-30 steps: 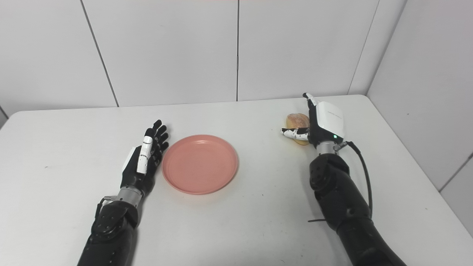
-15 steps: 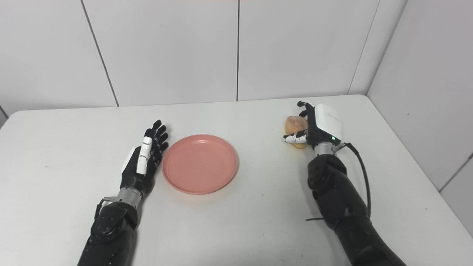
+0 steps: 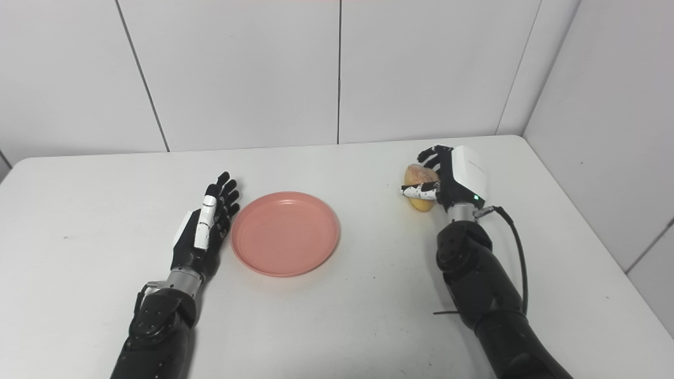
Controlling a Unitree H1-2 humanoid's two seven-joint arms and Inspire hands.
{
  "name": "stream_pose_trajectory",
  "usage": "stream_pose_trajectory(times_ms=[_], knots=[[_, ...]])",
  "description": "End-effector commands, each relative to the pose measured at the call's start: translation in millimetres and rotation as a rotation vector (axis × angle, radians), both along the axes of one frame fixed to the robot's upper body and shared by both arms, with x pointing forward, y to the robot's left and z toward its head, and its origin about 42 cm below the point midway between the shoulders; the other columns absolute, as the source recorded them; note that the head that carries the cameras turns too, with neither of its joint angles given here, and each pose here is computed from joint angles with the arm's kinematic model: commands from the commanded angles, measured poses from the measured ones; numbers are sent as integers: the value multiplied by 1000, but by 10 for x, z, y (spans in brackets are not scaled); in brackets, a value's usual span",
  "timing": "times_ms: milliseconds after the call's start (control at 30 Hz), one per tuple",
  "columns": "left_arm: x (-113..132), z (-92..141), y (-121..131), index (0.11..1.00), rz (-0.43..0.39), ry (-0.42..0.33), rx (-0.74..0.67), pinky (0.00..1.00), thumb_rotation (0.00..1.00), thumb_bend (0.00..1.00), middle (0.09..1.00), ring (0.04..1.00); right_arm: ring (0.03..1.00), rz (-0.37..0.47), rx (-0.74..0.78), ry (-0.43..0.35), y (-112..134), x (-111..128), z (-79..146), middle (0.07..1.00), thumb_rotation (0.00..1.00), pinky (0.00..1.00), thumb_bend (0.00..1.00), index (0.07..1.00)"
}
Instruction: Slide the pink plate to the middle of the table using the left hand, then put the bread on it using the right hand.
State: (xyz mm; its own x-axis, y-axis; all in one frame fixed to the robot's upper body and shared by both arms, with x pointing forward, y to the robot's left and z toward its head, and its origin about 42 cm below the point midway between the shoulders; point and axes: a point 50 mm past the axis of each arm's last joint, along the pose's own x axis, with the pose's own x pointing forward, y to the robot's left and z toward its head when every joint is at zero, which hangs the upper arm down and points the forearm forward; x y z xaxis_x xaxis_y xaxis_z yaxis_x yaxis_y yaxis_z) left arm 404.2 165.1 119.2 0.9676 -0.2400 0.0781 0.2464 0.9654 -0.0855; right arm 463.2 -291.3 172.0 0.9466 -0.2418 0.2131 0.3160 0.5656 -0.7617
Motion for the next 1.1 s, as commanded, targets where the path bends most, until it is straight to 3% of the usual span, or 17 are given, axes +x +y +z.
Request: stream_pose_trajectory(times_ms=[0, 433, 700, 1067], knots=[[56, 140, -66, 1000, -8, -59, -3, 1000, 1000, 644, 1000, 1000, 387, 31, 7, -137, -5, 65, 333, 443, 0, 313, 514, 535], [67, 141, -116, 1000, -12, -63, -12, 1000, 1000, 622, 1000, 1000, 382, 200, 117, -291, 397, -142, 547, 436, 0, 314, 514, 541], [46, 149, -137, 1000, -9, -62, 1, 1000, 1000, 624, 1000, 1000, 357, 356, 154, -305, 947, -353, 660, 426, 0, 280, 513, 540], [33, 150, -158, 1000, -7, -69, 22, 1000, 1000, 615, 1000, 1000, 385, 493, 158, -270, 1515, -512, 687, 436, 0, 314, 514, 539]])
